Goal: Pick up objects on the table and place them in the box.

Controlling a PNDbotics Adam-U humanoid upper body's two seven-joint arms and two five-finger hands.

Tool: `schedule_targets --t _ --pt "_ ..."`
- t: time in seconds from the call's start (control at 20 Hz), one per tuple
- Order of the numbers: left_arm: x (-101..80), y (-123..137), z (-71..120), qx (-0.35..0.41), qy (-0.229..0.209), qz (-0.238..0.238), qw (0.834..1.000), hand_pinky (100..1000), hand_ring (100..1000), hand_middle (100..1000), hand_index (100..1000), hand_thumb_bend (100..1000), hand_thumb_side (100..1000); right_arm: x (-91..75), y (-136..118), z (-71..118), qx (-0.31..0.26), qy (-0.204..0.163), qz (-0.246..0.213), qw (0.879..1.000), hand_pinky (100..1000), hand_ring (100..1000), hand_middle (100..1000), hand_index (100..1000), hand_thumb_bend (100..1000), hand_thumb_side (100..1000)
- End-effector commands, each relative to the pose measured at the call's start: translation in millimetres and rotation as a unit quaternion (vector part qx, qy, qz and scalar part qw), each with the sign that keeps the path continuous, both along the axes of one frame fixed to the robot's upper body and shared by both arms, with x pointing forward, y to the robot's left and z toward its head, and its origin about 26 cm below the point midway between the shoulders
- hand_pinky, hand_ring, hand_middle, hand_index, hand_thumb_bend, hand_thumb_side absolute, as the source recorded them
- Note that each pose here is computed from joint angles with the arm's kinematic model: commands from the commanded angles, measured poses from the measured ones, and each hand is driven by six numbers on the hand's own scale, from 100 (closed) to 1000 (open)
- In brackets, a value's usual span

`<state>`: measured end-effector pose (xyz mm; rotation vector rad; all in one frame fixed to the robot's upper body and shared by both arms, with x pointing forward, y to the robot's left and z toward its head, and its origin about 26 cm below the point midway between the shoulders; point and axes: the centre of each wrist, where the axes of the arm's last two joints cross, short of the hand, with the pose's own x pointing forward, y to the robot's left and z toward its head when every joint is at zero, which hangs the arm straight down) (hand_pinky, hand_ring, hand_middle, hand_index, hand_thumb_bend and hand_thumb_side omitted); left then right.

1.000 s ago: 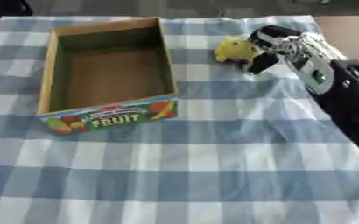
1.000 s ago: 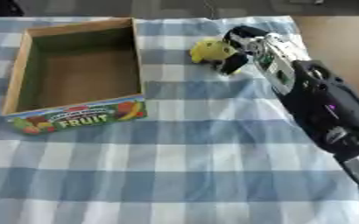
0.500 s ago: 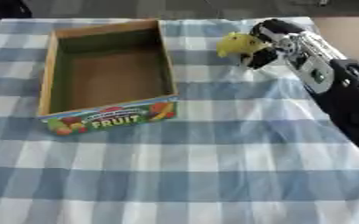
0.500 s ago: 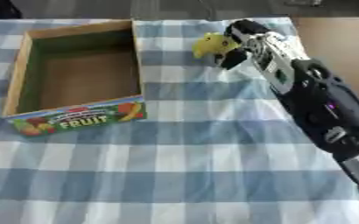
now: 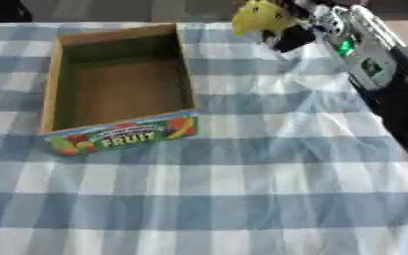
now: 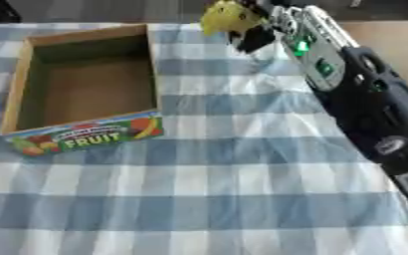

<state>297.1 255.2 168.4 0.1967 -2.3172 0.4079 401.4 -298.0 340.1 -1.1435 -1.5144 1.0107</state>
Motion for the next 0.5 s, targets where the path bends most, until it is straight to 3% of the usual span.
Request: schedule_targets --t 0.05,0.25,0.5 --pt "-2.5 1.2 7.3 0.013 -0.011 -0.001 1.000 683 608 600 878 100 672 -16.8 12.7 27.6 -0.012 -0.042 0.023 0.999 792 729 338 505 100 191" --pt "-2.5 0.5 7.1 0.015 -0.011 -0.004 1.000 683 608 600 878 100 671 -18.1 41.2 37.7 -0.013 -0.052 0.061 0.997 791 727 335 503 100 199" --pt "-2.0 -1.5 8.1 0.016 -0.013 -0.011 1.000 683 608 601 878 100 671 -8.3 77.5 40.5 -0.021 -0.057 0.096 0.994 786 722 333 502 100 209"
